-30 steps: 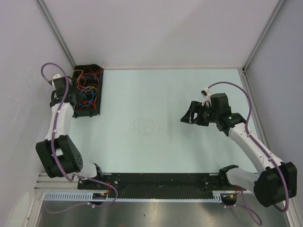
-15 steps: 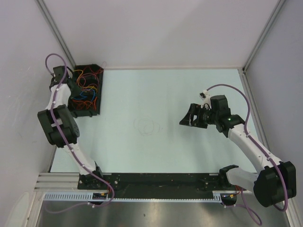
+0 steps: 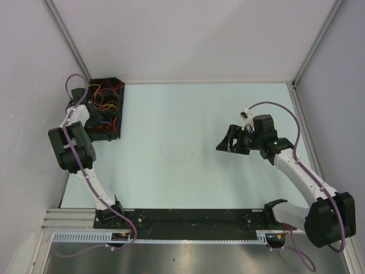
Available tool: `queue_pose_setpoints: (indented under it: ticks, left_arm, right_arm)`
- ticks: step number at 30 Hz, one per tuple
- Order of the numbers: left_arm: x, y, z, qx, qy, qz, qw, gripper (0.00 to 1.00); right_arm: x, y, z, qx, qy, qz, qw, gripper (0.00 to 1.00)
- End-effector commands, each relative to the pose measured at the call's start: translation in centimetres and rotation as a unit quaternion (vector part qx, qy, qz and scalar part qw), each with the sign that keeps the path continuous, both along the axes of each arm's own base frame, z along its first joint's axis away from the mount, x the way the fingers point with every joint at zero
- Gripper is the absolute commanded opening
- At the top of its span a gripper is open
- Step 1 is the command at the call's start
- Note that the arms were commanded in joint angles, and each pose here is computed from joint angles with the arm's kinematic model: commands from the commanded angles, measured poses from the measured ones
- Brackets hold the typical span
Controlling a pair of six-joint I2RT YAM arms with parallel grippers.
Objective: Untangle the cables
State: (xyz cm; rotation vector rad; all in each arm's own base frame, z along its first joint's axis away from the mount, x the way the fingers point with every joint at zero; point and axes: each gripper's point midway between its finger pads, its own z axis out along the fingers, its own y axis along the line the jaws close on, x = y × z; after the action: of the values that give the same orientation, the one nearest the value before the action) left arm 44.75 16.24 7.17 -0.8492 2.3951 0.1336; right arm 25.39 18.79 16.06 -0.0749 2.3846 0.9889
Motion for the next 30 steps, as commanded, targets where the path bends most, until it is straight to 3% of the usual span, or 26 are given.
queue_pose_setpoints:
  ticks: [1, 6, 11, 13, 17, 19, 23, 30]
  left_arm:
    - [-1.1, 0.3, -0.1, 0.047, 0.021, 0.005, 0.999, 0.00]
    - [-1.8, -0.1, -1.3, 0.053, 0.063, -0.006, 0.997, 0.00]
    - [-1.2, -0.1, 0.7, 0.063, 0.056, -0.009, 0.996, 0.01]
    - [-1.1, 0.3, 2.7, 0.085, 0.043, 0.002, 0.995, 0.07]
    - [-1.6, 0.4, 5.3, 0.111, 0.037, 0.008, 0.993, 0.35]
    - [-2.1, 0.4, 6.6, 0.118, 0.027, 0.014, 0.993, 0.37]
    - [-2.8, 0.2, 9.6, 0.139, 0.003, 0.021, 0.990, 0.56]
    - [-4.7, -2.3, 16.6, 0.142, -0.102, 0.016, 0.984, 0.68]
  right_arm:
    - [0.5, 0.1, 0.7, 0.011, -0.017, 0.002, 1.000, 0.81]
    - [0.5, -0.2, 0.7, 0.008, -0.017, -0.001, 1.000, 0.81]
    - [0.5, -0.3, 0.7, 0.008, -0.018, -0.003, 1.000, 0.81]
    - [0.5, -0.3, 0.6, 0.006, -0.017, -0.004, 1.000, 0.81]
    - [0.7, -0.3, 0.4, 0.006, -0.013, -0.005, 1.000, 0.81]
    - [0.7, -0.3, 0.5, 0.008, -0.016, -0.004, 1.000, 0.81]
    - [0.8, -0.3, 0.4, 0.006, -0.015, -0.007, 1.000, 0.81]
    - [0.9, -0.4, 0.4, 0.007, -0.008, -0.016, 1.000, 0.81]
